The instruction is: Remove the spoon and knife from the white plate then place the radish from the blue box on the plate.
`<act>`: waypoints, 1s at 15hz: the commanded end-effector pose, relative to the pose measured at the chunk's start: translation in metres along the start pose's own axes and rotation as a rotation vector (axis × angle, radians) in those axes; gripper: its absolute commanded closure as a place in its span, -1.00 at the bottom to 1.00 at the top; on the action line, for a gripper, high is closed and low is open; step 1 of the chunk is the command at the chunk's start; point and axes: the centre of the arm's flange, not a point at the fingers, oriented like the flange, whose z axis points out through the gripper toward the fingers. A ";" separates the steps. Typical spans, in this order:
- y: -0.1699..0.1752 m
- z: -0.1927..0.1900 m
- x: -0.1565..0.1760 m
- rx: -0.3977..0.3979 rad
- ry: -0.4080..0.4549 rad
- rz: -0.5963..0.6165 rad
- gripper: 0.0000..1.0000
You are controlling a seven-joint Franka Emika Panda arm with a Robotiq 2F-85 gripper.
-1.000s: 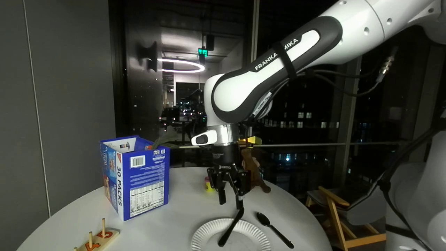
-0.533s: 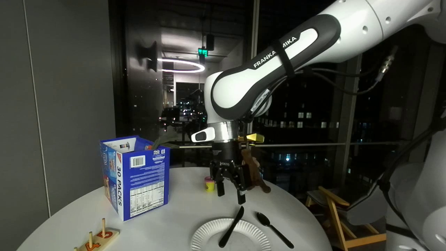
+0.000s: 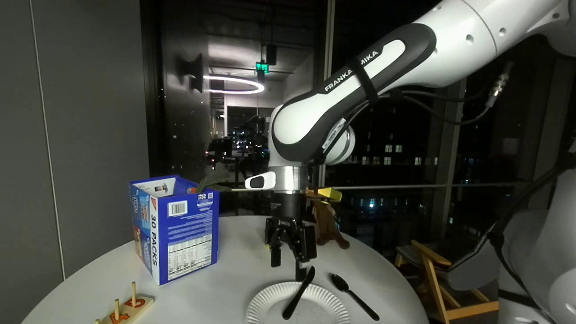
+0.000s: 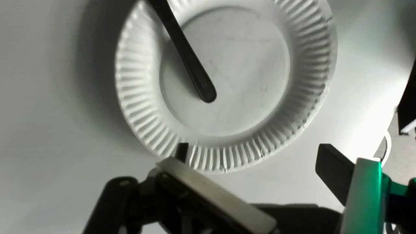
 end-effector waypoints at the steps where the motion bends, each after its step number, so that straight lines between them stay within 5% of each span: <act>1: -0.020 0.053 0.012 0.013 0.186 0.096 -1.00; 6: -0.081 0.143 0.013 -0.073 0.349 0.338 -1.00; 7: -0.053 0.106 0.010 -0.017 0.288 0.301 -1.00; 15: -0.052 0.110 0.013 0.002 0.291 0.301 -1.00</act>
